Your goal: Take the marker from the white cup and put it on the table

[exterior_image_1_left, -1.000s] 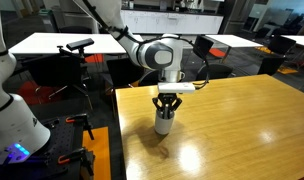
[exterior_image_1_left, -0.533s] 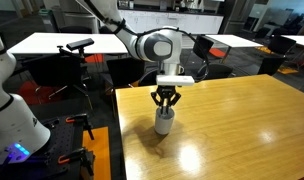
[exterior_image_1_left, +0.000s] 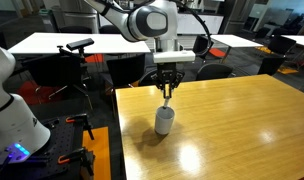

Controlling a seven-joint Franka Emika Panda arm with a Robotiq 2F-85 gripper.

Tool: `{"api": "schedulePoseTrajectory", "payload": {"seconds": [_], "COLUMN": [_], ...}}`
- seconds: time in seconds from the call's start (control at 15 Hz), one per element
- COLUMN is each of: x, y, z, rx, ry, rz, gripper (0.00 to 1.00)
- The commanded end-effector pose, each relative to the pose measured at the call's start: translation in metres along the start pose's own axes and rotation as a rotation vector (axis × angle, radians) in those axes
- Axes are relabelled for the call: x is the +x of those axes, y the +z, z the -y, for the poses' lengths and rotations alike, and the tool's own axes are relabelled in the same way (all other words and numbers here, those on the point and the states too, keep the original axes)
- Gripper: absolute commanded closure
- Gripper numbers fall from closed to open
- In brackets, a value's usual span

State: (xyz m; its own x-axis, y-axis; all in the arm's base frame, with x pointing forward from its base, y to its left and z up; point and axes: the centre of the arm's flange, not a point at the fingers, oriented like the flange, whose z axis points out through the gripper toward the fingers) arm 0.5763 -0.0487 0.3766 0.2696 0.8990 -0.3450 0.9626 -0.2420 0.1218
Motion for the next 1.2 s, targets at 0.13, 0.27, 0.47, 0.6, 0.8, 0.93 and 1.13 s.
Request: {"api": "schedulePoseTrajectory", "payload": {"seconds": [0.13, 0.27, 0.47, 0.6, 0.8, 0.93, 1.13], "x": [0.0, 0.008, 0.024, 0.036, 0.054, 0.063, 0.075], "y": [-0.039, -0.042, -0.041, -0.037, -0.027, -0.019, -0.005], "z": [0.017, 0.016, 0.014, 0.015, 0.015, 0.015, 0.013], "rx": [-0.066, -0.078, -0.085, -0.078, -0.04, -0.001, 0.058], "ry": [0.002, -0.011, -0.043, -0.078, -0.142, -0.195, -0.29], "rz": [-0.059, -0.08, -0.137, -0.175, -0.218, -0.246, -0.293], "gripper": [0.95, 0.95, 0.95, 0.95, 0.95, 0.95, 0.95]}}
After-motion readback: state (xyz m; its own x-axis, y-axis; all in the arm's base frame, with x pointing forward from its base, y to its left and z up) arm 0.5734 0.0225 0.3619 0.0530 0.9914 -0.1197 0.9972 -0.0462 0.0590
